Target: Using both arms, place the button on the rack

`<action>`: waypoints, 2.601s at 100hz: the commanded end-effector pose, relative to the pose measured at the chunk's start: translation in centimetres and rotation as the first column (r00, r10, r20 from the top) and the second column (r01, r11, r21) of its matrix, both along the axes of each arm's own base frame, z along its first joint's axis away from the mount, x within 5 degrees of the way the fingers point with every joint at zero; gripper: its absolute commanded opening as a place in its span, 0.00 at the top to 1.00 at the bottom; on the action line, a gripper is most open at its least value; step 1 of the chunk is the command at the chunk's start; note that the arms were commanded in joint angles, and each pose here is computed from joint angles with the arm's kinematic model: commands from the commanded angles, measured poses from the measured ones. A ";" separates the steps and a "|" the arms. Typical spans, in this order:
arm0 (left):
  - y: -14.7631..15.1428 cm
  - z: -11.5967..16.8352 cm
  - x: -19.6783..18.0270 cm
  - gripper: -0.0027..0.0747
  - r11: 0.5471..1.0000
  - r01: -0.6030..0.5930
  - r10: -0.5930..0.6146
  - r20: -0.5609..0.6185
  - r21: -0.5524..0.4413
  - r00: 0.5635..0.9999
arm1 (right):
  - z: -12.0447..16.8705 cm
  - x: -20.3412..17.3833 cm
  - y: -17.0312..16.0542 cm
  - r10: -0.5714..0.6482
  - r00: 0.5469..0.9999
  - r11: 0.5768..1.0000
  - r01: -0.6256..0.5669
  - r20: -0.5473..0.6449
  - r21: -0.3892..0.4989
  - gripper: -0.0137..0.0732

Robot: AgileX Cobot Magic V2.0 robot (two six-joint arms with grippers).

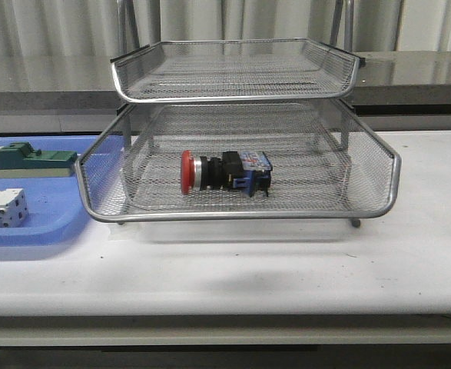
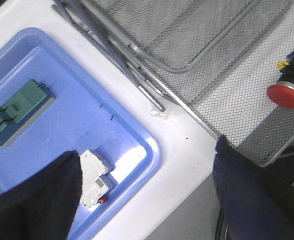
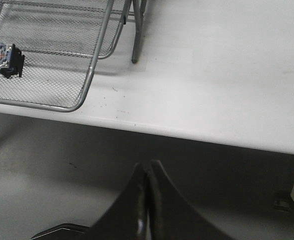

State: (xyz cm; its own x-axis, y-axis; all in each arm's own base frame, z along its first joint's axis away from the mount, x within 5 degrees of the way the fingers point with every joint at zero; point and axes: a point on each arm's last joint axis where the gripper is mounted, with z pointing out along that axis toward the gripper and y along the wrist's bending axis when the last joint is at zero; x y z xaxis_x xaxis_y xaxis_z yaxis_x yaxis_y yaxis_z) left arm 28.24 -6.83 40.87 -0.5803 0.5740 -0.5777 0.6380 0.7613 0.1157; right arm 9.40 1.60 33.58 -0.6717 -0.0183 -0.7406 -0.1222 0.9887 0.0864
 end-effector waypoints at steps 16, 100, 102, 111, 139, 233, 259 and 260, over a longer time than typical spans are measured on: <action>3.0 1.5 -5.5 0.30 0.972 -0.144 0.192 0.269 -0.186 0.944 | 1.2 0.2 -0.1 -0.010 0.997 1.000 0.010 0.077 0.004 0.92; 6.0 -12.5 -19.1 0.30 0.786 -0.250 0.590 0.564 -0.566 0.578 | 1.2 0.2 -0.1 -0.010 0.997 1.000 0.010 0.077 0.004 0.92; 6.1 -12.6 -19.1 0.30 0.784 -0.253 0.593 0.565 -0.567 0.573 | 1.2 0.2 -0.1 -0.010 0.997 1.000 0.010 0.077 0.004 0.92; 6.1 -12.8 -19.0 0.30 0.783 -0.256 0.596 0.565 -0.567 0.571 | 1.2 0.2 -0.1 -0.010 0.997 1.000 0.010 0.077 0.004 0.92; 6.2 -12.7 -19.0 0.45 0.781 -0.255 0.600 0.571 -0.570 0.560 | 1.2 0.2 -0.1 -0.010 0.997 1.000 0.010 0.077 0.004 0.92; 6.2 -12.7 -19.0 0.99 0.781 -0.255 0.600 0.571 -0.570 0.560 | 1.2 0.2 -0.1 -0.010 0.997 1.000 0.009 0.077 0.005 0.92; 6.2 -12.7 -19.0 0.99 0.781 -0.255 0.600 0.571 -0.570 0.560 | 1.6 0.6 0.1 -0.010 0.993 0.999 0.005 0.120 0.039 0.92; 6.2 -12.7 -19.0 0.99 0.781 -0.255 0.600 0.571 -0.570 0.560 | 1.6 0.7 0.1 -0.010 0.992 0.999 0.005 0.123 0.039 0.92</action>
State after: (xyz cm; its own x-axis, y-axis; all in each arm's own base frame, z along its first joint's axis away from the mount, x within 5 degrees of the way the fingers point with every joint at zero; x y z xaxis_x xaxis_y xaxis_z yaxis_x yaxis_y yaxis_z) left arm 9.10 -1.00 26.67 -0.0977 0.0280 -0.9948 0.1107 0.9937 0.0171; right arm 9.45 1.67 33.65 -0.6645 -0.0115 -0.7472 -0.1242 0.9877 0.0952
